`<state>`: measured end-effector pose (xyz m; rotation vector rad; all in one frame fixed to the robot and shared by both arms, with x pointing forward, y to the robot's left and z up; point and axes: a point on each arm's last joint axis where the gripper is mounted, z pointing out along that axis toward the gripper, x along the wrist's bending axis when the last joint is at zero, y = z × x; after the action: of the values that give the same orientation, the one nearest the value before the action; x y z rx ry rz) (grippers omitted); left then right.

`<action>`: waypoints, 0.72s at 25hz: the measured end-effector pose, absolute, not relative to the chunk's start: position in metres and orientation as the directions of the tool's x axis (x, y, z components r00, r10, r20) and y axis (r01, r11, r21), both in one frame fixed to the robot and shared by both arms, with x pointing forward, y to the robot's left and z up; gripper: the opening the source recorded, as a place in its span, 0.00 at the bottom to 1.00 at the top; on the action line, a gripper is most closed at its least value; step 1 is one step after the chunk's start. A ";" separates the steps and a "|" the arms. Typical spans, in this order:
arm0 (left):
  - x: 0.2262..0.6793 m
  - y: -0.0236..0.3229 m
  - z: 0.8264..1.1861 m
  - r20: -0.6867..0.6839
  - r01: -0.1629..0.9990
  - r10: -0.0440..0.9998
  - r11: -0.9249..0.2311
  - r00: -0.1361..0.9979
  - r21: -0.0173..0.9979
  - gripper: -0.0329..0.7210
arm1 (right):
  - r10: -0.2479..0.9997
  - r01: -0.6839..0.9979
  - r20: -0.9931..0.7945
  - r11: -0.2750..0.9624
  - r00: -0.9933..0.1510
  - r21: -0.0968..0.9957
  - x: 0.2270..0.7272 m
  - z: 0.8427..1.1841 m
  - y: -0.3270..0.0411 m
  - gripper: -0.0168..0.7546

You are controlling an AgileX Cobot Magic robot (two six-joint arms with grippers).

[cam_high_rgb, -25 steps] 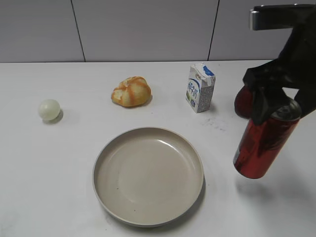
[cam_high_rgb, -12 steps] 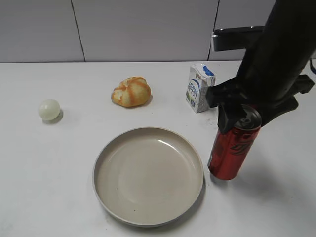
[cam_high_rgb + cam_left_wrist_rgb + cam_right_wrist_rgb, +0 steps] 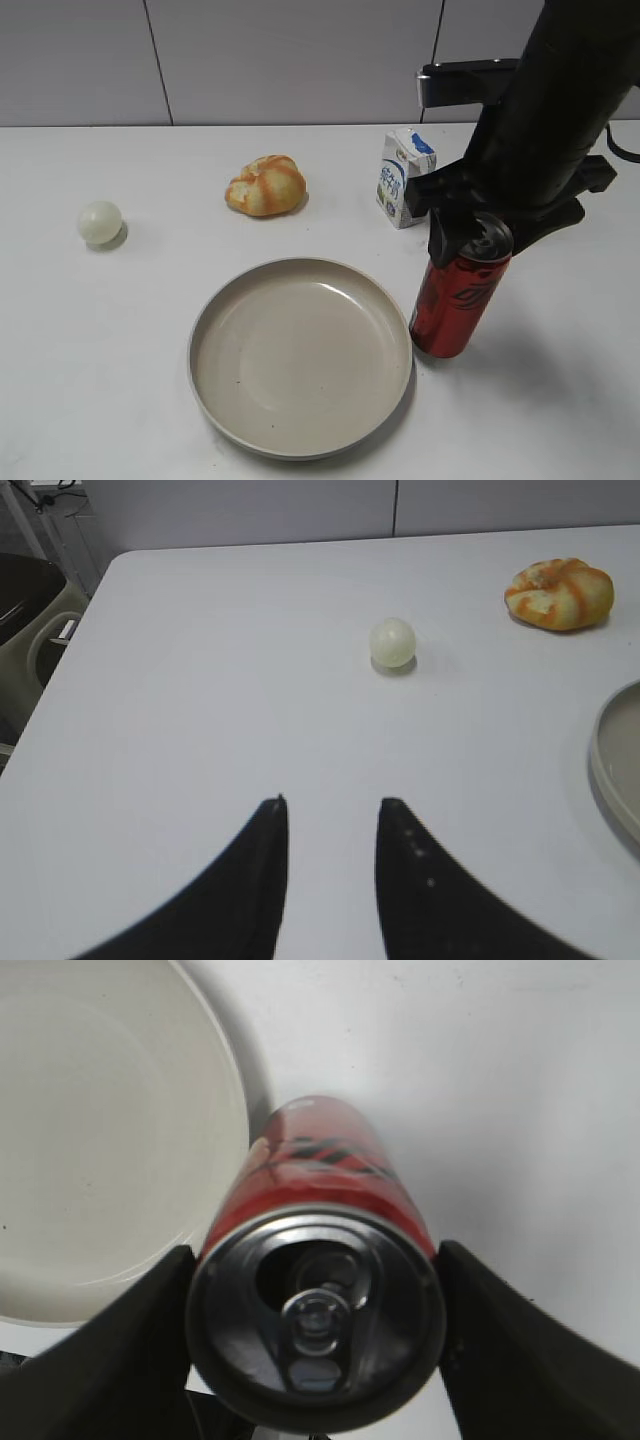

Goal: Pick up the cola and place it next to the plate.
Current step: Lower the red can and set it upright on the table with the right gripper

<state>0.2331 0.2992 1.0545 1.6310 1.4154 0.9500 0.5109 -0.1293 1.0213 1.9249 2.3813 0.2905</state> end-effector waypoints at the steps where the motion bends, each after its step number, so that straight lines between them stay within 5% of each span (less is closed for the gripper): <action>1: 0.233 0.299 1.055 0.053 0.425 0.993 -0.094 0.108 0.900 0.36 | 0.974 0.963 0.066 0.200 -0.215 0.183 0.511 1.020 -0.129 0.72; 14: 0.233 0.299 1.055 0.053 0.425 0.993 -0.094 0.108 0.900 0.36 | 0.976 0.970 0.047 0.204 -0.212 0.132 0.515 1.006 -0.127 0.72; 18: 0.233 0.299 1.055 0.053 0.425 0.993 -0.094 0.108 0.900 0.36 | 0.971 0.968 0.079 0.216 -0.227 0.124 0.514 1.009 -0.124 0.82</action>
<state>0.2331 0.2992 1.0545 1.6310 1.4154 0.9500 0.5138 -0.1239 1.0087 1.9435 2.4370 0.2290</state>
